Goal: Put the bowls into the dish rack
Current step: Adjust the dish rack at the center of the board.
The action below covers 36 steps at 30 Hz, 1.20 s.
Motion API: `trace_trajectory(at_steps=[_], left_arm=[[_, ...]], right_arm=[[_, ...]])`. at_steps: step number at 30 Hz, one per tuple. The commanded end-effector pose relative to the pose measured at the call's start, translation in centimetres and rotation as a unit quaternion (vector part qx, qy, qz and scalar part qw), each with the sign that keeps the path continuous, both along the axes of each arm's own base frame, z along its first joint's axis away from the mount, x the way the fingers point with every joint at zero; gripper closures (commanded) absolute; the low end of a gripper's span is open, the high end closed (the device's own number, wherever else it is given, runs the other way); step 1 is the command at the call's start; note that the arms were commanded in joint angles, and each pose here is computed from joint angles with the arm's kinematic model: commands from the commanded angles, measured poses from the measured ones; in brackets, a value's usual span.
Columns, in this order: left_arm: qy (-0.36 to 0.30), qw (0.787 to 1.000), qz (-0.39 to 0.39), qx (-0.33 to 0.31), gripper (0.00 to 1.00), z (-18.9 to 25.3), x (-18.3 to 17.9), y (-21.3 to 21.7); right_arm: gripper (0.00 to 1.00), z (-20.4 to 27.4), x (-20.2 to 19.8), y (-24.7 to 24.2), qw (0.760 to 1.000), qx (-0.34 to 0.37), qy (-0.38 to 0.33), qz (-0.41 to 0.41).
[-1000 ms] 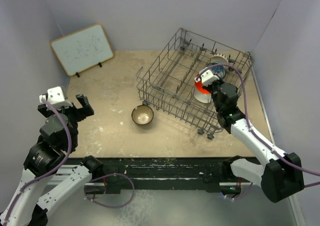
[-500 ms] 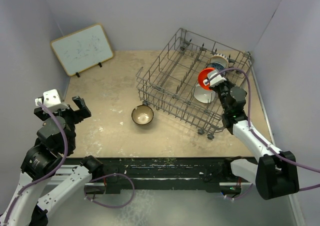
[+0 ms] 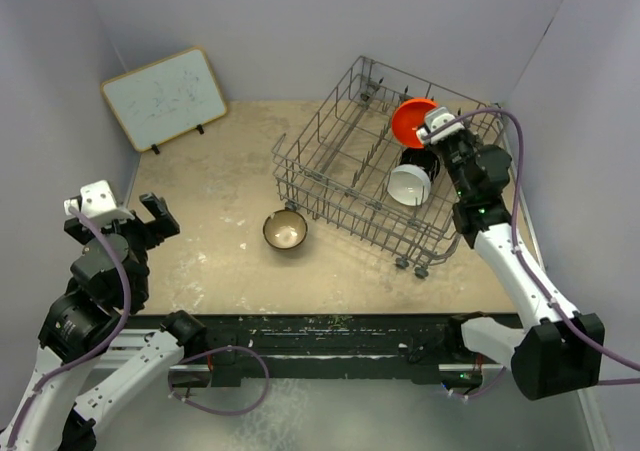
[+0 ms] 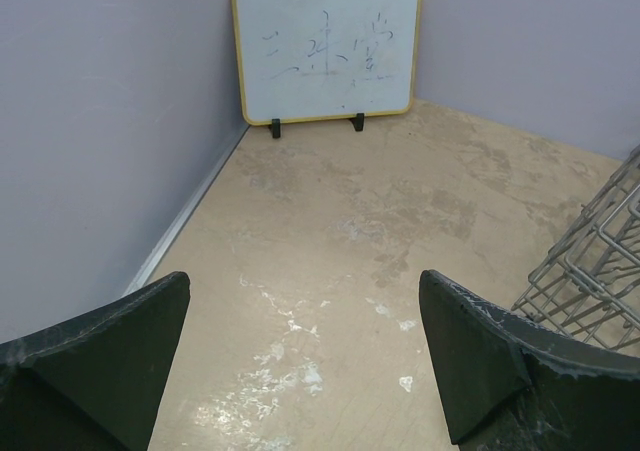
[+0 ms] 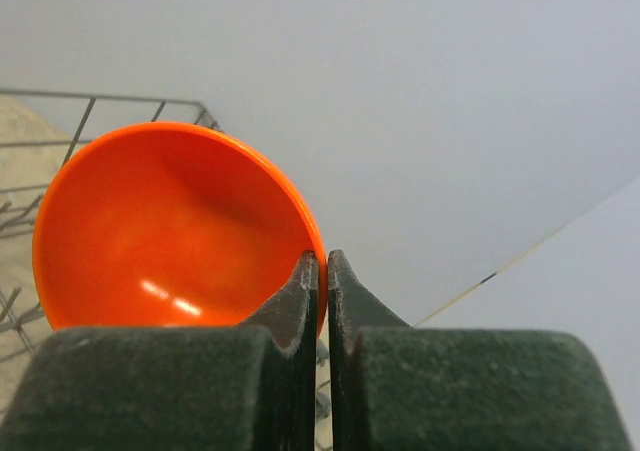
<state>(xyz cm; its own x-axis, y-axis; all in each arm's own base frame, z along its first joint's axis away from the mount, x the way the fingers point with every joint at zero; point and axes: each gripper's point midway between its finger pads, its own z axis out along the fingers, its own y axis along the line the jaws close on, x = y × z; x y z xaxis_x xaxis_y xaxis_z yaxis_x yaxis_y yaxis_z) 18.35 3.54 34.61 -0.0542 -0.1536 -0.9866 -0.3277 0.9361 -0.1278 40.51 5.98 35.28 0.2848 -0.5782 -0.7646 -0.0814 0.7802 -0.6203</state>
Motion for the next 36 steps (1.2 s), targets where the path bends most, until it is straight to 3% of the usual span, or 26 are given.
trace_trajectory(at_steps=[1, 8, 15, 29, 36], left_arm=[[-0.016, 1.0, 0.007, -0.017, 0.01, 0.8, -0.4, 0.4], [-0.016, 1.0, 0.007, -0.006, 0.01, 1.7, 0.1, 0.2], [-0.024, 0.999, 0.026, -0.003, 0.01, 2.6, 0.7, 0.4], [-0.005, 0.999, 0.043, -0.006, 0.01, 1.6, 0.8, 0.4], [-0.004, 0.999, 0.037, -0.003, 0.01, 1.0, 1.0, 0.2]], right_arm=[[1.0, 4.4, -1.2, 0.2, 0.999, 0.006, -0.038, 0.013], [1.0, 1.7, -0.7, -1.5, 0.999, 0.022, -0.029, -0.005], [1.0, -1.1, 0.1, -3.1, 0.996, 0.037, -0.083, -0.001], [1.0, -7.1, 0.5, -6.3, 0.994, 0.086, -0.054, -0.029], [1.0, -9.0, -1.4, -6.1, 0.991, 0.124, -0.04, -0.025]])
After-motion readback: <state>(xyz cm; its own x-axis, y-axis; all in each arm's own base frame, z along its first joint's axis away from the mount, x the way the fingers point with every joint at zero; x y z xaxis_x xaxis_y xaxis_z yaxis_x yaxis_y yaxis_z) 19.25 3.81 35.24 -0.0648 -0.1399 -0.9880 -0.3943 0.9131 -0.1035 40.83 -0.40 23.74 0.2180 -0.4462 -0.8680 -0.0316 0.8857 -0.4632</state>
